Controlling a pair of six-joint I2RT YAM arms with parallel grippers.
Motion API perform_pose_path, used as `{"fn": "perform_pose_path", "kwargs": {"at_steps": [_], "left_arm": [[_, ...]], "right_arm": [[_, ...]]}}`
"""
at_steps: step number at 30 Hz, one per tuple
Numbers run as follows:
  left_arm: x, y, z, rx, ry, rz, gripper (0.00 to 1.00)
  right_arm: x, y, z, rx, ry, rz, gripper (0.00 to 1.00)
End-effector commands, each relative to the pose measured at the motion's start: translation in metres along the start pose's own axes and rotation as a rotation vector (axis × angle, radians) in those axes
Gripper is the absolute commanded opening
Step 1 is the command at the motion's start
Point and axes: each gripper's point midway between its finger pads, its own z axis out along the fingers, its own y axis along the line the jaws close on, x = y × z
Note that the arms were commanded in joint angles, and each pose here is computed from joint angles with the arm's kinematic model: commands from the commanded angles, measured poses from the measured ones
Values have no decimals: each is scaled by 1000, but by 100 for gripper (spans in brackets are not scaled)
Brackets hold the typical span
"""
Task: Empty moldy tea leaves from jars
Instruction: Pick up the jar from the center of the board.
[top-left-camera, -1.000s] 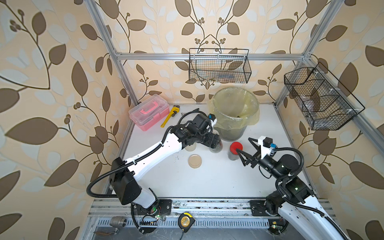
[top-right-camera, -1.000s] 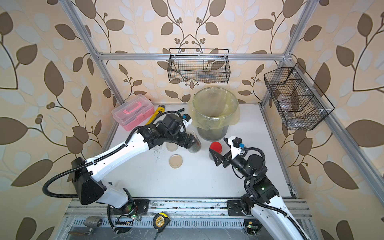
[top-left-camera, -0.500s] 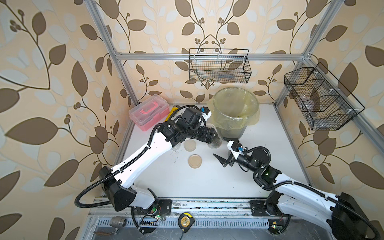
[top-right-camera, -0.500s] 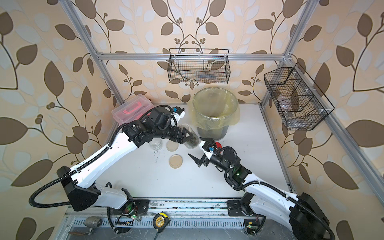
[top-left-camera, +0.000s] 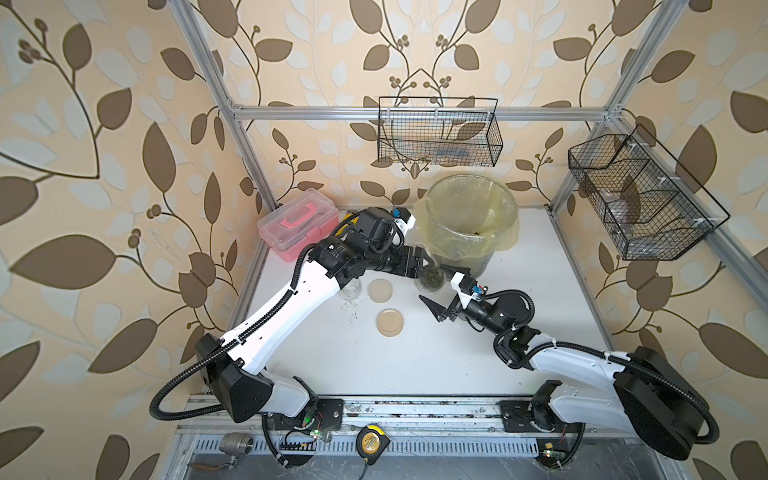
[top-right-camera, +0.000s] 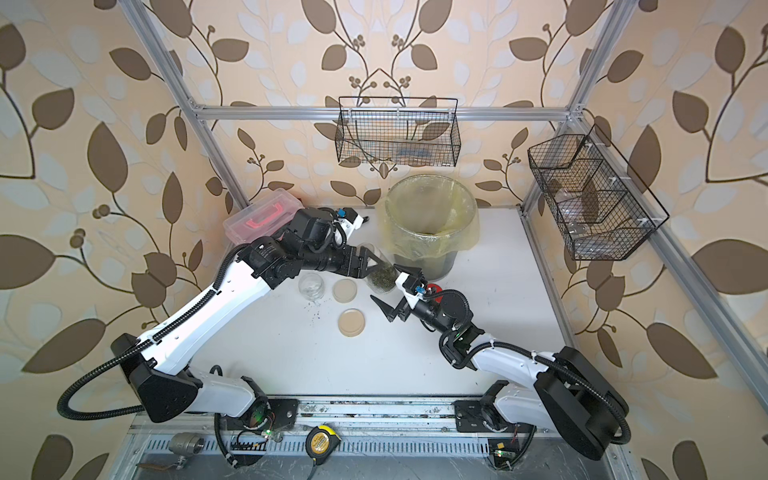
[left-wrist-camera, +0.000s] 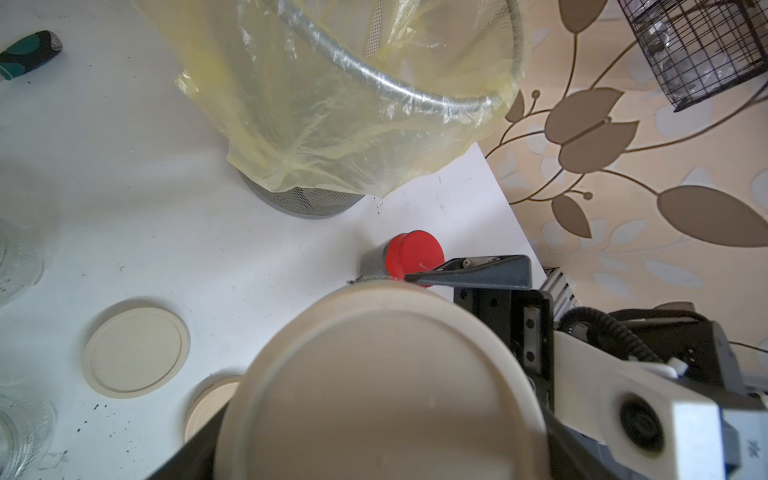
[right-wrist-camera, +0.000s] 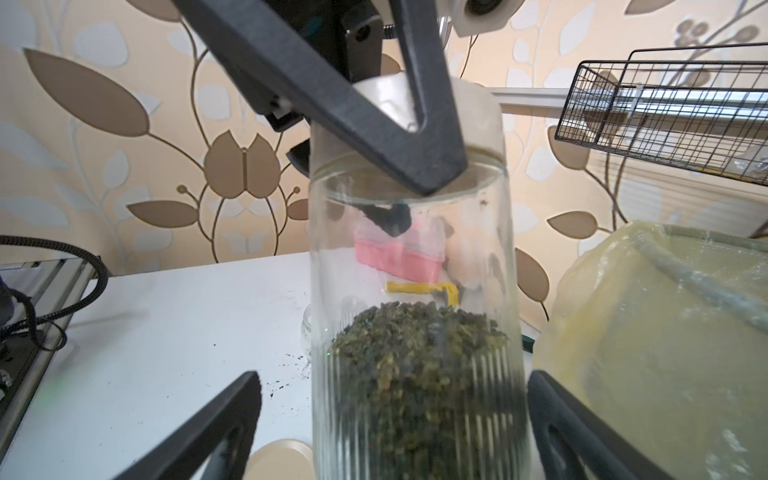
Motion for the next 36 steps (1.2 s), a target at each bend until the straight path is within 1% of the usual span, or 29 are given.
{"fn": "perform_pose_path", "kwargs": {"at_steps": [1,11,18,19,22,25,26,27,28,29,30,31,36], "left_arm": [[-45,-51,-40,202,-186,53,48],[-47,-55,-39,234,-182,38,48],[-48,-56,-44,233,-189,40,48],[-49,-56,-45,234,-191,41,48],[-48,-57,-46,240,-190,39,48],[-49,-58,-46,248,-193,35,48],[-49,-58,-46,250,-192,36,50],[-49,-58,-46,250,-193,38,57],[-48,-58,-45,249,-193,43,69],[-48,-59,-47,251,-197,54,82],[-48,-59,-48,253,-202,75,92],[-48,-60,-49,256,-207,101,98],[-47,-65,-72,233,-281,277,99]], "right_arm": [[-28,0,6,-22,-105,8,99],[-37,-3,20,-41,-141,10,93],[-34,-7,23,-35,-142,20,91],[-35,-8,23,-34,-143,23,90],[-34,-9,23,-34,-142,30,79],[-33,-9,23,-31,-140,31,71],[-34,-10,22,-29,-143,32,69],[-36,-11,22,-26,-147,36,66],[-38,-11,21,-23,-155,39,62],[-41,-12,20,-17,-163,45,58],[-44,-14,19,-12,-172,52,54],[-47,-16,18,-9,-179,58,52],[-63,-29,7,-1,-223,103,43]]}}
